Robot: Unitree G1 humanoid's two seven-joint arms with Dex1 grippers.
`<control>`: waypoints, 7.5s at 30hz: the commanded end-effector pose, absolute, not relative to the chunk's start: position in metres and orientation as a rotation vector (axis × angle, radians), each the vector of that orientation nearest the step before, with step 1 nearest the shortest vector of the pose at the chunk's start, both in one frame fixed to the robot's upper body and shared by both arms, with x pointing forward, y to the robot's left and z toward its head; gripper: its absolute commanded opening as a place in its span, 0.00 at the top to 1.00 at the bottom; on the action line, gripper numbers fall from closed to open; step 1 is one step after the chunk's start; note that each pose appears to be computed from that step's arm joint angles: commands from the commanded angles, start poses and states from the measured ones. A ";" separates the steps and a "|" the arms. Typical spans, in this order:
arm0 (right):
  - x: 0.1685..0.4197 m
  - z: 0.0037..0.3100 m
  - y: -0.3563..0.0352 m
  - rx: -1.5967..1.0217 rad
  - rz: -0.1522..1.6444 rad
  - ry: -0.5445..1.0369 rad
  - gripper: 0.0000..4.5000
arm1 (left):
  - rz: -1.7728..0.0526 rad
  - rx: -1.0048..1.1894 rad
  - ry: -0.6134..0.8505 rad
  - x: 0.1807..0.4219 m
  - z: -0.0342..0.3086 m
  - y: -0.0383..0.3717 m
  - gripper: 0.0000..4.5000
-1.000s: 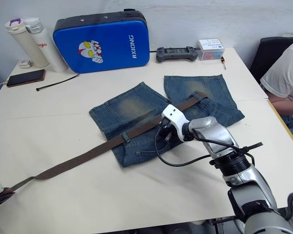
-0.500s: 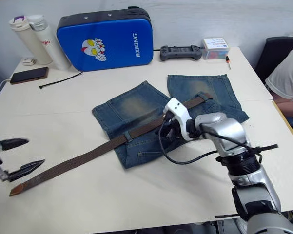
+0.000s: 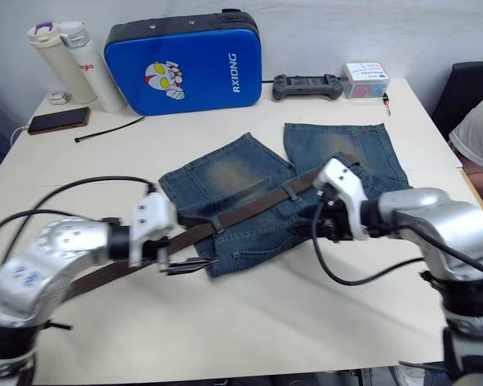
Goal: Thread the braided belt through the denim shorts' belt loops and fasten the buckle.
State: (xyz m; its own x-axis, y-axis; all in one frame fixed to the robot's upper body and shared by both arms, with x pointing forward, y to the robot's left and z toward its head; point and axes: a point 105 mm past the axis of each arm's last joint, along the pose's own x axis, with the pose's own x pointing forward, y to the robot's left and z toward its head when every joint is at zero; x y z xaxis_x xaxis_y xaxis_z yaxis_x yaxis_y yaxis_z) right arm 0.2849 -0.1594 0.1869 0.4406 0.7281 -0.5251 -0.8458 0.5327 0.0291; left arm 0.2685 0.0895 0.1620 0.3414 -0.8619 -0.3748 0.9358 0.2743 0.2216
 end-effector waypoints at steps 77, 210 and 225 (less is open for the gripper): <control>0.419 0.195 -0.095 0.200 0.970 0.479 0.00 | -0.449 -0.193 0.662 0.341 0.156 0.321 0.01; 0.429 0.166 -0.150 -0.754 0.730 0.260 1.00 | -0.644 0.354 0.395 0.382 0.142 0.193 0.99; 0.434 0.183 -0.141 -0.666 0.835 0.225 0.20 | -0.739 0.217 0.404 0.367 0.155 0.191 0.48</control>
State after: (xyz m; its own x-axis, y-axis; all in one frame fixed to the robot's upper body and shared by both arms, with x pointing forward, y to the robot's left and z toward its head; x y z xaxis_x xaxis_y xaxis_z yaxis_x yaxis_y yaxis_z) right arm 0.4373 -0.1438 0.1591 0.6729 0.5629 -0.4800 -0.7397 0.5023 -0.4479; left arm 0.3719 0.1857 0.1343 0.6503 -0.5924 -0.4756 0.6929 0.7192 0.0516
